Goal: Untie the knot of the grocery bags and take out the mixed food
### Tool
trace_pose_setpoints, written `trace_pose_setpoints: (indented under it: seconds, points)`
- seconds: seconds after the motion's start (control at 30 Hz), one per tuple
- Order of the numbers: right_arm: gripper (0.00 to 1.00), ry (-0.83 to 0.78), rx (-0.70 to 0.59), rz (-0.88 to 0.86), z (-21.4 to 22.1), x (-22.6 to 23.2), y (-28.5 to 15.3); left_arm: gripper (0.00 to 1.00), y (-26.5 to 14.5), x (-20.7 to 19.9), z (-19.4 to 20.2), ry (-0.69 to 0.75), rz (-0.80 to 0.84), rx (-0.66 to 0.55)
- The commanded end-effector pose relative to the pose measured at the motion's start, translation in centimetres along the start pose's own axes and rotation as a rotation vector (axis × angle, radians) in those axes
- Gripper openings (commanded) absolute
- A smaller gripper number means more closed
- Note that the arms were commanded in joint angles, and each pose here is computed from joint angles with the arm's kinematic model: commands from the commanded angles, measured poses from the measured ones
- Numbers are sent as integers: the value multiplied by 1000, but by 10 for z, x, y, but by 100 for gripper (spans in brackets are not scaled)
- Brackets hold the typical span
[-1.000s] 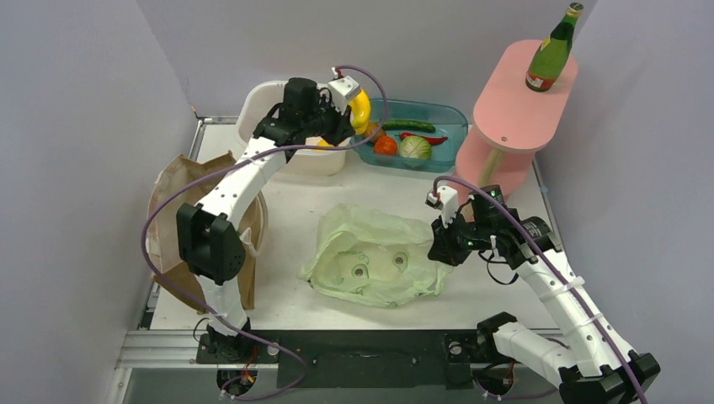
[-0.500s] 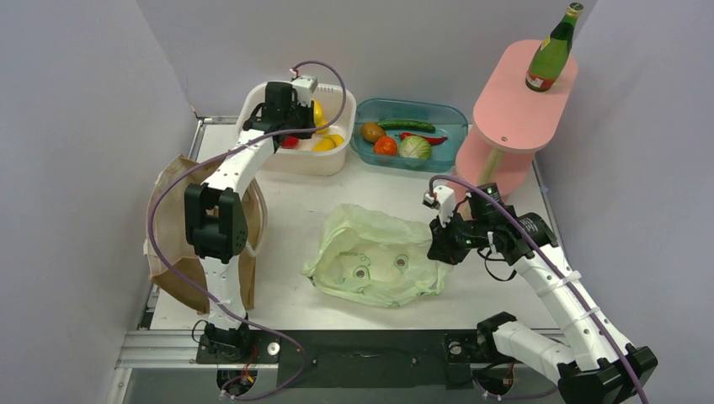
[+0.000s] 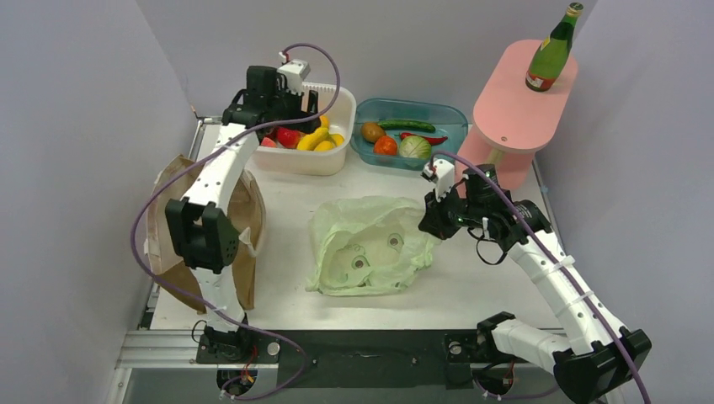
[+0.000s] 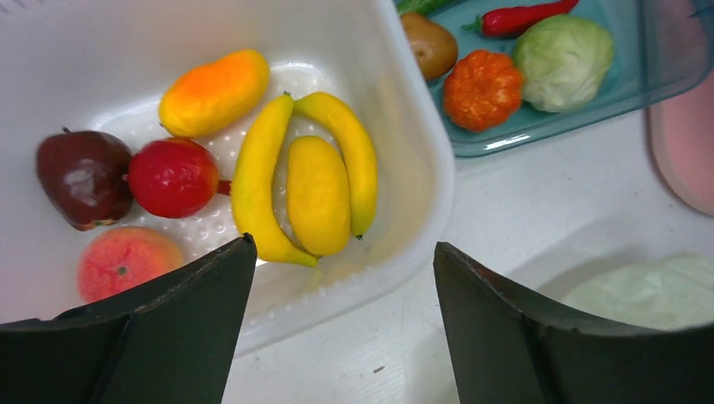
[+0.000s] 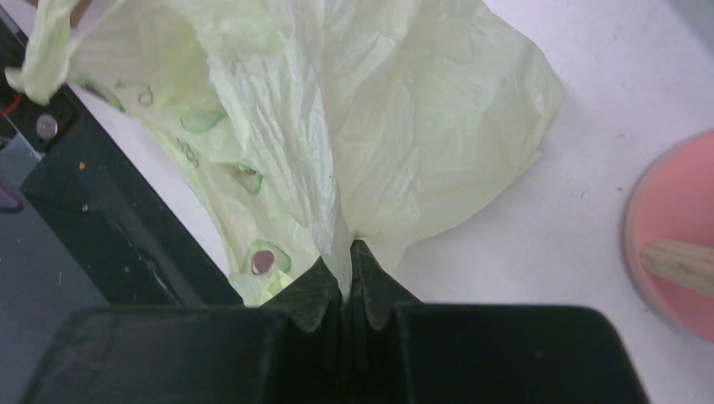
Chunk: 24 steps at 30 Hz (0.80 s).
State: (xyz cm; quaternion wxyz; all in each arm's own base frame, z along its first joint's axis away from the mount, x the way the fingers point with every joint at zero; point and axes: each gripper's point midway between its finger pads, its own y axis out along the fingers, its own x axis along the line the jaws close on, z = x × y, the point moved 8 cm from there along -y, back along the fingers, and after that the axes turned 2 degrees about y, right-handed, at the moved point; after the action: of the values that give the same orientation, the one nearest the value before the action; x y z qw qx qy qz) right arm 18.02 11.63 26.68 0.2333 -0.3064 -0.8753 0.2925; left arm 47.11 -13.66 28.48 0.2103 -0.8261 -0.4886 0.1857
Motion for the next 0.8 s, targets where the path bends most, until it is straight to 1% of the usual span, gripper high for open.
trace_pose_setpoints:
  seconds: [0.0,0.03,0.07,0.1,0.13,0.17,0.2,0.23,0.27,0.3,0.33,0.37,0.4,0.43,0.5,0.53,0.57,0.6,0.67,0.7,0.77]
  points:
    - [0,-9,-166,13,-45,1,7,76,-115,-27,-57,132,36,-210]
    - [0,-4,-180,10,-50,5,9,76,-135,-30,-59,163,30,-228]
    - [0,-7,-212,10,-58,5,13,76,-144,-32,-53,168,27,-198]
    - [0,0,-229,4,-63,9,16,75,-163,-33,-53,190,0,-210]
    - [0,-7,-267,12,-73,9,21,75,-174,-32,-46,190,-18,-181]
    - [0,-3,-289,-1,-81,15,23,75,-191,-32,-43,190,-42,-183]
    - [0,-4,-316,1,-91,13,30,75,-202,-26,-36,167,-63,-155]
    - [0,-5,-363,-15,-105,18,30,75,-218,-26,-30,154,-81,-156]
    - [0,8,-355,-19,-110,16,40,75,-229,-17,-22,111,-115,-132]
    - [0,5,-398,-32,-125,21,38,75,-245,-16,-15,97,-131,-137]
    - [0,17,-387,-31,-130,18,48,75,-255,-6,-5,67,-162,-112]
    - [0,3,-417,-40,-143,23,46,74,-268,-8,3,69,-169,-110]
    - [0,7,-402,-36,-147,20,56,74,-278,1,14,67,-206,-69]
    - [0,-2,-402,-42,-156,21,62,74,-287,0,24,69,-227,-52]
    - [7,-15,-377,-42,-161,20,70,74,-298,5,49,65,-281,31]
    - [18,-28,-364,-46,-161,20,72,74,-299,10,68,47,-302,110]
    - [24,-26,-334,-45,-159,19,73,74,-305,9,78,44,-316,133]
    - [37,-38,-318,-44,-158,17,73,74,-304,14,98,20,-328,210]
    - [48,-51,-277,-41,-152,16,68,74,-308,14,124,14,-316,284]
    - [52,-54,-260,-38,-149,17,62,75,-312,12,133,14,-308,303]
    - [57,-69,-244,-24,-144,17,52,75,-311,7,153,36,-258,359]
